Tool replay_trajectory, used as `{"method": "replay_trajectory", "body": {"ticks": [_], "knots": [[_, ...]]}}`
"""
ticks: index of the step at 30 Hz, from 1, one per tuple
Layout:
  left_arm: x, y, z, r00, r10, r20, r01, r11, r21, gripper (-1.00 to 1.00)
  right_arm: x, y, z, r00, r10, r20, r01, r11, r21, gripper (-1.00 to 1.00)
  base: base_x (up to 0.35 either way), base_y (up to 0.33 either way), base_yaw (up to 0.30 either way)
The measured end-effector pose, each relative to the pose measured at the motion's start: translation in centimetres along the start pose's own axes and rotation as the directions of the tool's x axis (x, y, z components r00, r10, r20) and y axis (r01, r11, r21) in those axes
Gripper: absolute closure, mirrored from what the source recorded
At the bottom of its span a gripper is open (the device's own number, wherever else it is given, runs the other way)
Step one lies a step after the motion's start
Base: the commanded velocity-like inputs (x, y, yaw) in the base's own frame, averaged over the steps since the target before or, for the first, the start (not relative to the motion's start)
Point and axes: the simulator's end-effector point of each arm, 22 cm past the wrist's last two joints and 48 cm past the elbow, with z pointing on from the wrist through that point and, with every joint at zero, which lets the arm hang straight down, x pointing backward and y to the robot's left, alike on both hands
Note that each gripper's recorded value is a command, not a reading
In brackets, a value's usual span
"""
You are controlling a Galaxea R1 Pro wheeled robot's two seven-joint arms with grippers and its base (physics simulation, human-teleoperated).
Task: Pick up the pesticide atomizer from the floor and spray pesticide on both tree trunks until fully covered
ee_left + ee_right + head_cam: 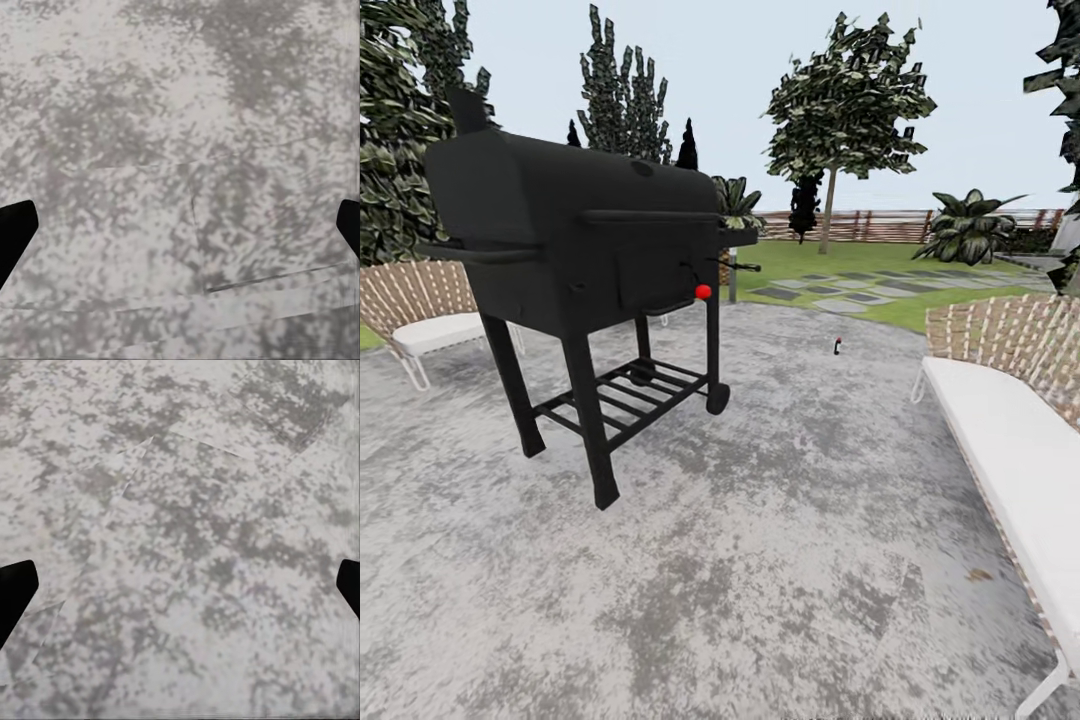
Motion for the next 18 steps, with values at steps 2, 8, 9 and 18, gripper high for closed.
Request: {"method": "replay_trajectory", "body": {"ticks": [2,8,9,18], "knots": [[-0.11,-0.02,0.01,1.0,0.0,0.002,0.0,1.0,0.0,-1.0,-0.07,0.0,0.0,1.0,0.0,0.002,0.0,1.0,0.0,-1.0,0.0,0.0,-0.26],[-0.37,-0.02,0.02,1.0,-0.001,0.009,0.001,1.0,0.0,-1.0,-0.27,-0.01,-0.02,1.0,0.0,0.006,0.0,1.0,0.0,-1.0,0.0,0.0,-0.259],[-0.41,-0.02,0.02,1.0,-0.001,0.01,0.001,1.0,0.0,-1.0,-0.31,-0.01,-0.02,1.0,0.0,0.007,0.0,1.0,0.0,-1.0,0.0,0.0,-0.259],[-0.89,0.08,0.03,1.0,-0.001,0.021,0.001,1.0,-0.001,-1.0,-0.64,-0.02,-0.06,1.0,0.001,0.014,-0.001,1.0,0.0,-1.0,0.172,0.036,-0.259]]}}
